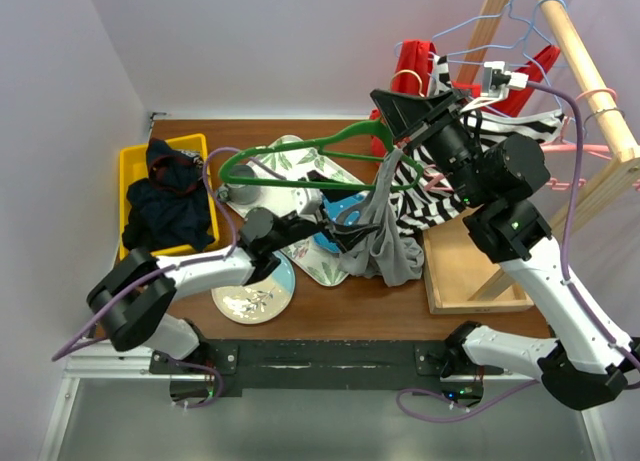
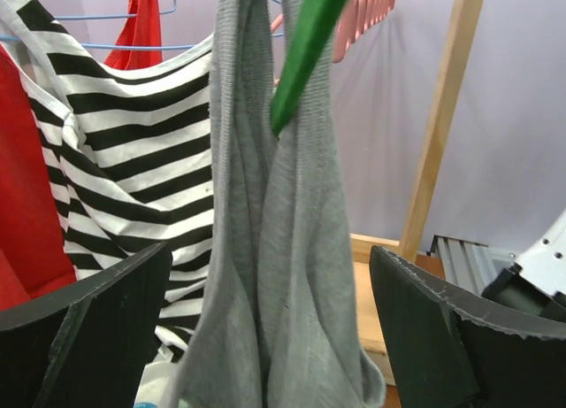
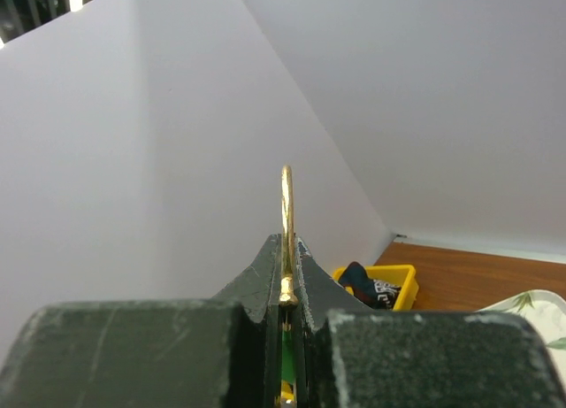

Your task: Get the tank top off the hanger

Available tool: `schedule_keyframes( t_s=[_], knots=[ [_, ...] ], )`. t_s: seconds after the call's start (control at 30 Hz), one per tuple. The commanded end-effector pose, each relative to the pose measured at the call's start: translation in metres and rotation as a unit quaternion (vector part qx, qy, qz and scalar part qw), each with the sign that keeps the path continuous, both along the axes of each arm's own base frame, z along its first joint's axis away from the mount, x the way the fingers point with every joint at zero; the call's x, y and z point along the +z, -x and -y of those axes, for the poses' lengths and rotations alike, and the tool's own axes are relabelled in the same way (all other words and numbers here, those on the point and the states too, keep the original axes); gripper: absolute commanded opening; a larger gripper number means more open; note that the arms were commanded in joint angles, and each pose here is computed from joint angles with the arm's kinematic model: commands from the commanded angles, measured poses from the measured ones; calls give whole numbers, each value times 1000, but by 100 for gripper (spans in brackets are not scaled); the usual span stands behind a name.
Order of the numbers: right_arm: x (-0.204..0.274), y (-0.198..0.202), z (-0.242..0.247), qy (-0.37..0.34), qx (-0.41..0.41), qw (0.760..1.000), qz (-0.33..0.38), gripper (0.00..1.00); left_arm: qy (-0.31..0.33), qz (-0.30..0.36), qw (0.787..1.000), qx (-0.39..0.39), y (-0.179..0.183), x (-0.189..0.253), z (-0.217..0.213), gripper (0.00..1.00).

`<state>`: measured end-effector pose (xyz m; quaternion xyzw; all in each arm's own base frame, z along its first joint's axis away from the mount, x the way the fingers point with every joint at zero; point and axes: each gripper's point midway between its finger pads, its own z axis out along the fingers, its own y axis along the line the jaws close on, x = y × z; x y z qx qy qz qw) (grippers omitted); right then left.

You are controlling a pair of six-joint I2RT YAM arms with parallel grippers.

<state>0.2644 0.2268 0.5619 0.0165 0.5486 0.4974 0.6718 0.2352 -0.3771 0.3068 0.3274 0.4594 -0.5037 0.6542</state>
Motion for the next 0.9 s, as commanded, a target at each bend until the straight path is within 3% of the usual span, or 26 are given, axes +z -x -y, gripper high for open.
schedule_keyframes(
  t_s=[0.0,0.03,0.07,0.13,0.17,0.3,0.43,0.87],
  knots=[
    [30,22,2,-42,32,997,48,0,59,48,997,13,-11,42,9,95],
    [30,22,2,-44,34,997,46,0,61,50,997,9,-11,42,11,92],
    [31,23,3,-45,33,997,46,0,59,47,997,1,-12,37,16,73],
    [33,24,3,-47,35,997,48,0,61,43,997,-16,-10,34,21,46],
    [35,25,5,-50,35,997,51,0,59,36,997,-21,-12,28,25,24],
    [44,31,7,-87,50,993,57,0,56,13,997,-41,-15,15,36,0],
    [41,36,-1,-108,87,989,45,0,63,-10,997,-36,-23,6,41,0],
    [55,46,8,-136,91,985,57,0,70,-59,993,-69,-28,-9,59,0]
  ],
)
